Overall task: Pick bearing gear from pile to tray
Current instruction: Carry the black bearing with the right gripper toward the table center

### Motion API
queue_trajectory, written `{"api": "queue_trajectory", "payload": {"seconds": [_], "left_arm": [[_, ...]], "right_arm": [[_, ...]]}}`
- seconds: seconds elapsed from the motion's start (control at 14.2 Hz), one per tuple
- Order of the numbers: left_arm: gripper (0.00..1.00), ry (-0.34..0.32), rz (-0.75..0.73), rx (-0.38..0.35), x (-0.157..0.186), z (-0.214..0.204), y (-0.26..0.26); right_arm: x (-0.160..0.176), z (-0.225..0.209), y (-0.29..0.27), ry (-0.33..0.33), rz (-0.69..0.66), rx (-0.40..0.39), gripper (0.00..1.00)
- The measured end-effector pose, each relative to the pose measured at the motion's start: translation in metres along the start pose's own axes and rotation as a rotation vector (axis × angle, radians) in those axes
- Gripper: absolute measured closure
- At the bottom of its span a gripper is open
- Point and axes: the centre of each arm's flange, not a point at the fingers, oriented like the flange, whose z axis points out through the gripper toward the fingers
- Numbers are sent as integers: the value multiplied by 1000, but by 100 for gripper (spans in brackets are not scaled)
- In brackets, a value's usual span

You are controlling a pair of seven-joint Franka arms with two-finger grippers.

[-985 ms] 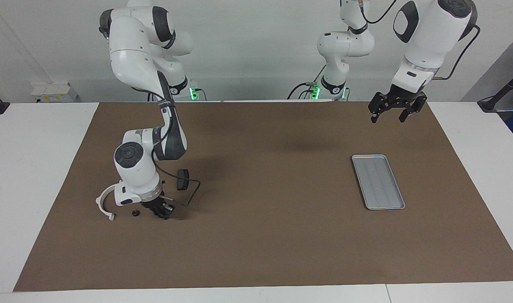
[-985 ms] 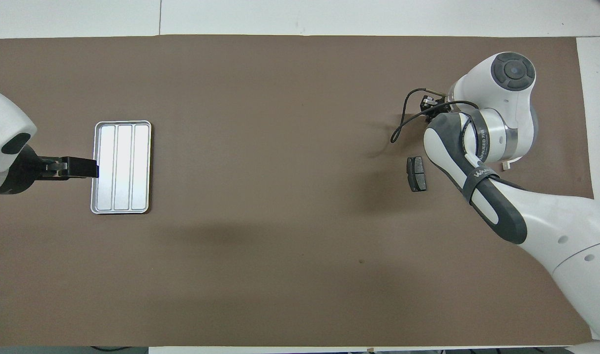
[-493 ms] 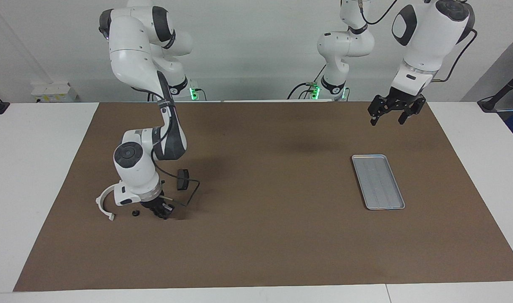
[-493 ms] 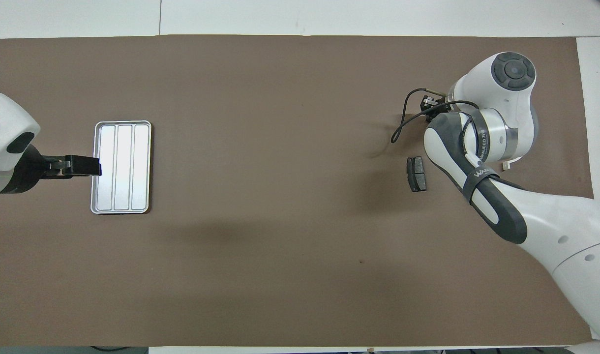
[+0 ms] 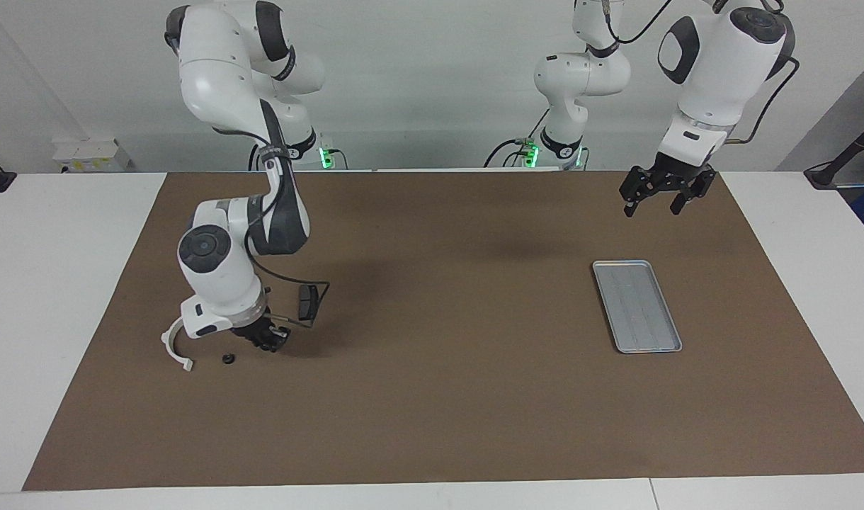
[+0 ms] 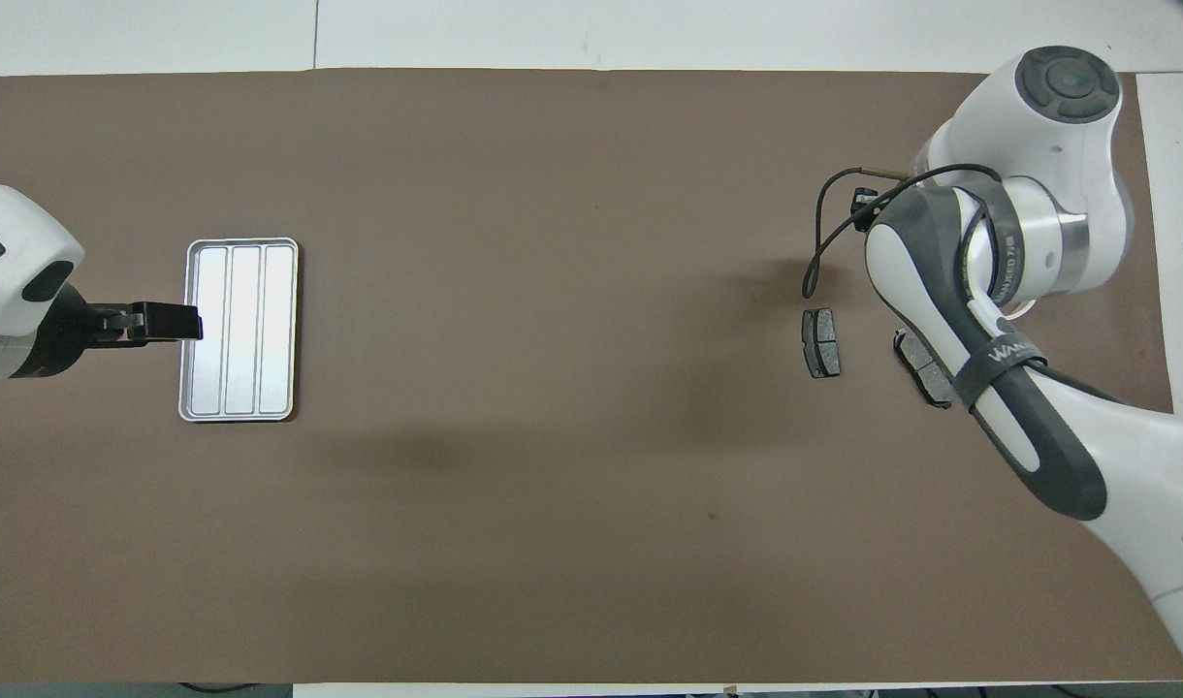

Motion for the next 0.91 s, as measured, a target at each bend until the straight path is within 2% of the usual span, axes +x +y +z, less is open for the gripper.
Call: {"api": "queue_trajectory", "payload": {"seconds": [0.14, 0.35, 0.7, 0.91], "left_arm": [[0, 19, -12, 0, 3, -2, -6], [0, 33, -21, 0, 4, -2, -11], [0, 24, -21, 0, 4, 6, -11], [0, 23, -18, 1, 3, 18, -9]], "right_arm": [[-26, -55, -18, -17, -23, -10, 65], [-77, -109, -76, -17, 56, 12, 65], [-166, -121, -189, -28, 301, 56, 65], [-205, -103, -242, -25, 377, 96, 65]]}}
